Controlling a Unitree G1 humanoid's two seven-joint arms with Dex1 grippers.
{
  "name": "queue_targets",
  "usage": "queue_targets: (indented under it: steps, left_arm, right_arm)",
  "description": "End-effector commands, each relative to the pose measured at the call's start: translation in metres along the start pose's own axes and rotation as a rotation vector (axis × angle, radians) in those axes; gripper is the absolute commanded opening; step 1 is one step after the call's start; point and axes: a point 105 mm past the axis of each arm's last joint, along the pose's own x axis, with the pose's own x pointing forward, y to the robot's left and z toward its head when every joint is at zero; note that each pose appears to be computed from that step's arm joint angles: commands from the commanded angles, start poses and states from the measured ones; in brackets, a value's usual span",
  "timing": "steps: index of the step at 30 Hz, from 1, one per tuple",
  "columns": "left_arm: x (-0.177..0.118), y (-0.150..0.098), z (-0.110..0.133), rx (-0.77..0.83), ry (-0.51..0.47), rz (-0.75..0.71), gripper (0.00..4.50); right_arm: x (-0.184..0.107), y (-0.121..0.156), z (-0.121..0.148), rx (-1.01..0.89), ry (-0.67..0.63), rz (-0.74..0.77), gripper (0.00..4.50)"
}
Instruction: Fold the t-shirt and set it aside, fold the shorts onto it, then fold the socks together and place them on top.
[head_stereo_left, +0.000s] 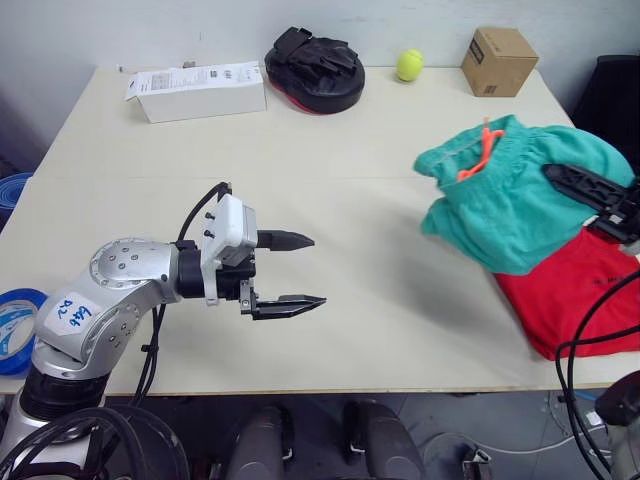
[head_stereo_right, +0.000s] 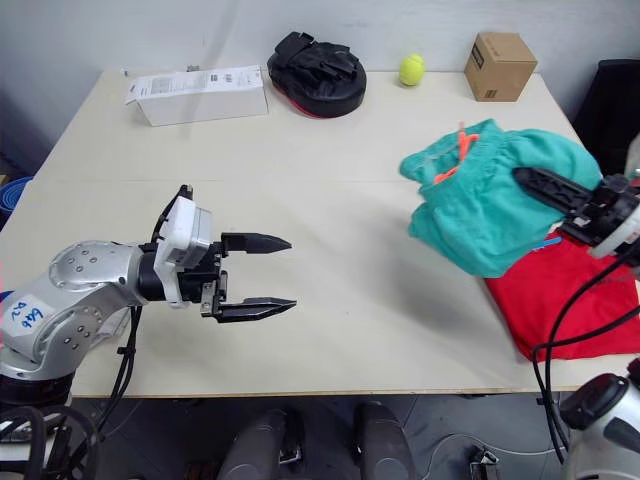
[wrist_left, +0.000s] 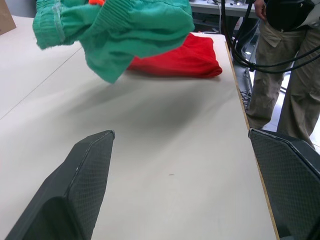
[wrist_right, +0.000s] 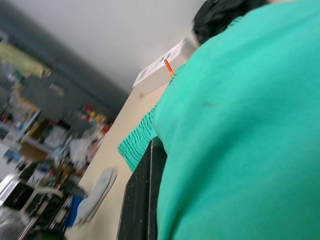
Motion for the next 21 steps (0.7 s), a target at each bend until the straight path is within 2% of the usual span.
queue_targets:
  steps: [1, 6, 11, 15, 20, 21]
  left_arm:
    - [0.001, -0.001, 0.007, 0.039, -0.019, -0.012, 4.50]
    - [0.002, -0.002, 0.008, 0.041, -0.020, -0.016, 4.50]
    - [0.001, -0.001, 0.009, 0.044, -0.020, -0.019, 4.50]
    - [0.002, 0.001, 0.010, 0.046, -0.021, -0.023, 4.50]
    - [0.002, 0.001, 0.009, 0.045, -0.020, -0.026, 4.50]
    - [0.002, 0.001, 0.008, 0.044, -0.019, -0.027, 4.50]
  right_arm:
    - [-0.025, -0.015, 0.017, -0.066, -0.109, -0.118, 0.06]
    - [-0.055, -0.037, 0.028, -0.081, -0.222, -0.242, 0.06]
    - [-0.082, -0.053, 0.024, -0.071, -0.241, -0.334, 0.06]
    - [-0.106, -0.089, -0.008, -0.040, -0.145, -0.501, 0.06]
    - [-0.130, -0.118, -0.040, 0.000, -0.022, -0.659, 0.06]
    - [-0.133, -0.124, -0.041, 0.010, -0.027, -0.692, 0.28]
